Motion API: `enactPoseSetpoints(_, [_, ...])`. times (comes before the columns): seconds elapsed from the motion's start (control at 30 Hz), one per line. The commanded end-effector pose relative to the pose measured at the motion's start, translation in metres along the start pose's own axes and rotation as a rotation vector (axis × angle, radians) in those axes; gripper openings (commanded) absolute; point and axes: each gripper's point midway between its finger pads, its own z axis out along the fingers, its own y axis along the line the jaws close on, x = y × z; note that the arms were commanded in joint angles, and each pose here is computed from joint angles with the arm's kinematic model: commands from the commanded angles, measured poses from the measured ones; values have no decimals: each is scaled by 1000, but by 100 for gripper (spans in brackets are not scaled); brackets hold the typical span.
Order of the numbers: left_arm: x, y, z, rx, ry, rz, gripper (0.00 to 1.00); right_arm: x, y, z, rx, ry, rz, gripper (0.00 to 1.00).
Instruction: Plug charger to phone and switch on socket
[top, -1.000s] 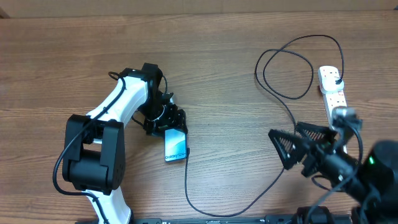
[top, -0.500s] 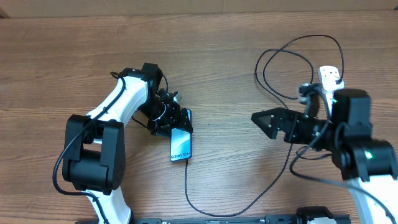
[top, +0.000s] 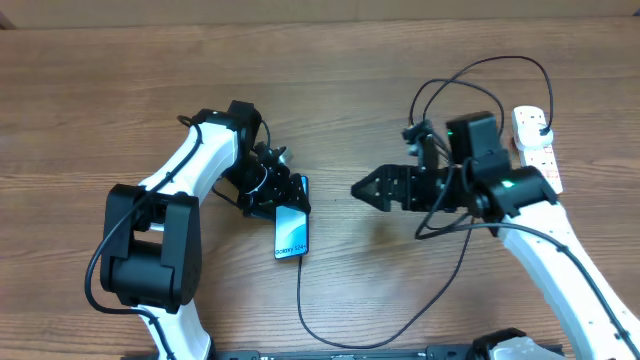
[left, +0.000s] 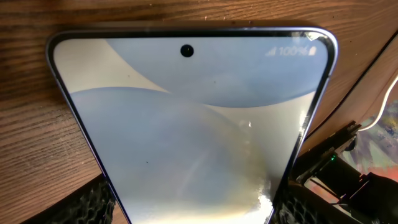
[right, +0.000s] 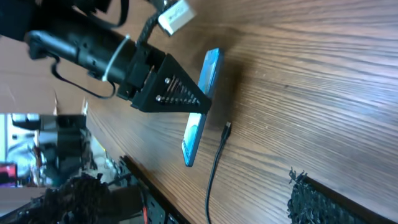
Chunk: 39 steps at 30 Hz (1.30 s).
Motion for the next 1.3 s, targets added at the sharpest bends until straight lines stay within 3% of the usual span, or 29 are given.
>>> enactPoseSetpoints(0.0, [-5, -9, -5, 40, -12, 25, 48, 4, 1, 18, 0, 40, -21, 100])
enactPoseSetpoints(0.4, [-4, -8, -5, 39, -7, 29, 48, -2, -7, 69, 6, 82, -10, 100])
enactPoseSetpoints(1.27, [5, -17, -6, 89, 28, 33, 47, 3, -24, 88, 9, 64, 53, 100])
